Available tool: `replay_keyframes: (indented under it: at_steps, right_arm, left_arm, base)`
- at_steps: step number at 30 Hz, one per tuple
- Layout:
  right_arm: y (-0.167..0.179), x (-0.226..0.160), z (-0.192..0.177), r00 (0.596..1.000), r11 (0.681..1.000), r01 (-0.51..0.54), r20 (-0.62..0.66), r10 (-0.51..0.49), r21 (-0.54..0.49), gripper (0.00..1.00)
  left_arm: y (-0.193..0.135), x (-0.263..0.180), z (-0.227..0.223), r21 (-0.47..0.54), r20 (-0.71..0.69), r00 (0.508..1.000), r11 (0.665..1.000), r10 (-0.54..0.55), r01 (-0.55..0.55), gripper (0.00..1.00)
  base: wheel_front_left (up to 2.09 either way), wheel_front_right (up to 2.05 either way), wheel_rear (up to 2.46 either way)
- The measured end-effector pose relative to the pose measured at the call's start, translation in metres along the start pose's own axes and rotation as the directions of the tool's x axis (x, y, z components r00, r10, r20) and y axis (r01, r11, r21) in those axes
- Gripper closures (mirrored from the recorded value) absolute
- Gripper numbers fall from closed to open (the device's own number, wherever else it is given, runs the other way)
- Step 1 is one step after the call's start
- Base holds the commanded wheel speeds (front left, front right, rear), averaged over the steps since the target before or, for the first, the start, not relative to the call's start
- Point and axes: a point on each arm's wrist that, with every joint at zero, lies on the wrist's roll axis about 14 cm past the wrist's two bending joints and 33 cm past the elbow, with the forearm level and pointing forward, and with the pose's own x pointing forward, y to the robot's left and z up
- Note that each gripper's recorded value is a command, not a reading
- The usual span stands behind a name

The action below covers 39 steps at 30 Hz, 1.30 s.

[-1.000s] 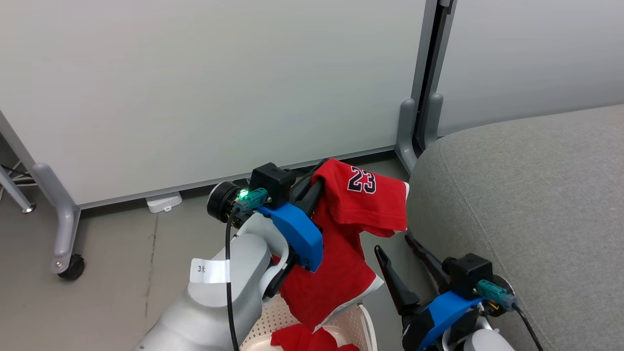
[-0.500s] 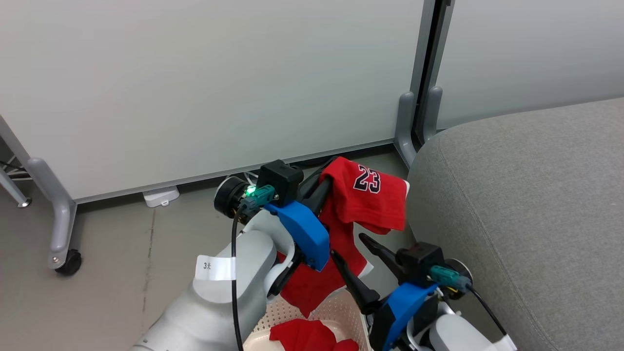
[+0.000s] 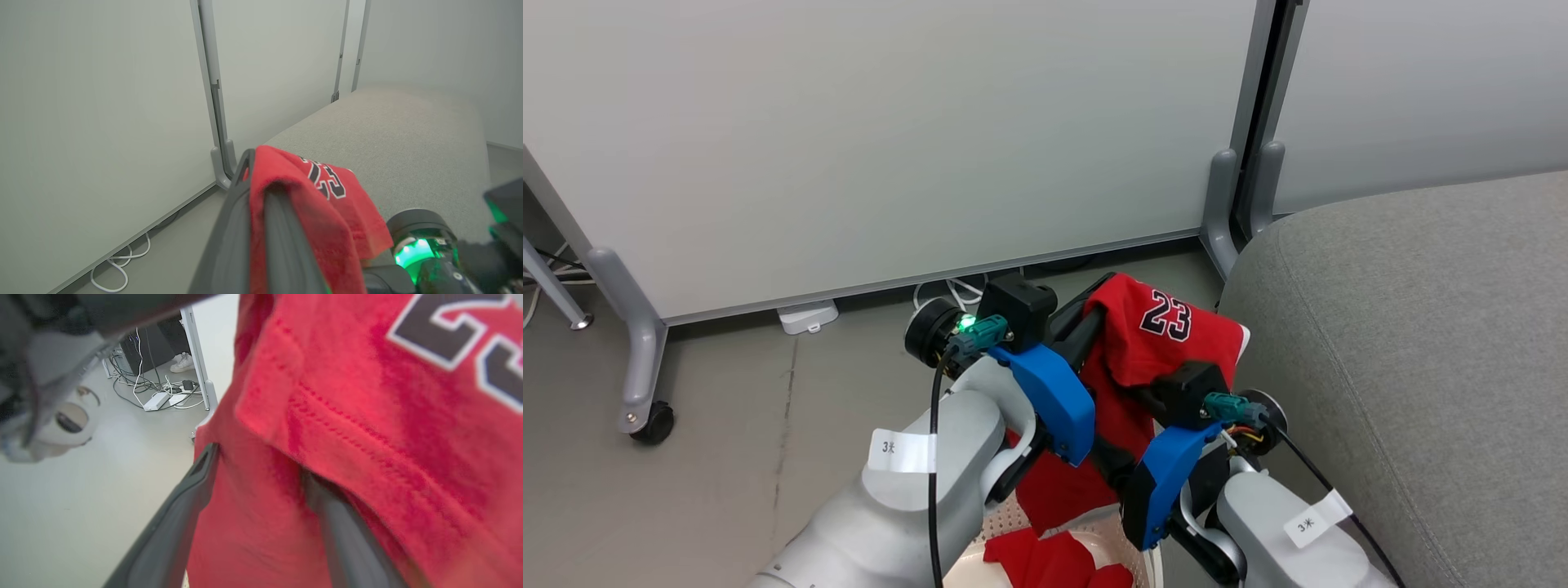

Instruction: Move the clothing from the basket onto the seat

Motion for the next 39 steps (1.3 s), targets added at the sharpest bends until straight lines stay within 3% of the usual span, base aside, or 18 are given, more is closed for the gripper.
replay_keyframes:
  at_steps: [9,10,12,13,14,39]
  right_arm:
    - [-0.006,0.009,-0.006,0.999,1.0,-0.005,-0.05,0.004,-0.025,0.0]
    - [-0.007,0.008,-0.009,0.998,1.0,-0.003,-0.06,0.001,-0.021,0.15]
    - [-0.008,0.009,-0.012,0.998,1.0,-0.001,-0.071,0.001,-0.012,0.56]
    - [-0.008,0.009,-0.012,0.997,1.0,-0.001,-0.071,0.001,-0.005,0.69]
    - [-0.008,0.01,-0.012,0.997,1.0,-0.002,-0.071,0.002,-0.001,0.98]
    - [-0.019,0.001,-0.015,0.998,0.999,0.035,-0.057,-0.034,0.013,1.0]
  left_arm:
    - [-0.008,0.002,0.004,-0.013,0.009,1.0,1.0,-0.028,0.028,1.0]
    - [-0.01,0.002,0.005,-0.015,0.01,0.999,0.999,-0.031,0.031,1.0]
    - [-0.01,0.001,0.004,-0.019,0.009,0.999,0.999,-0.033,0.033,1.0]
    - [-0.01,0.001,0.004,-0.02,0.008,0.999,0.999,-0.033,0.033,1.0]
    - [-0.01,0.001,0.005,-0.018,0.008,0.999,0.999,-0.033,0.033,1.0]
    - [-0.009,0.004,0.002,-0.015,-0.009,1.0,1.0,-0.026,0.025,1.0]
  base:
    - [0.0,0.0,0.0]
    - [0.0,0.0,0.0]
    - [0.0,0.0,0.0]
    - [0.0,0.0,0.0]
    - [0.0,0.0,0.0]
    - [0.0,0.0,0.0]
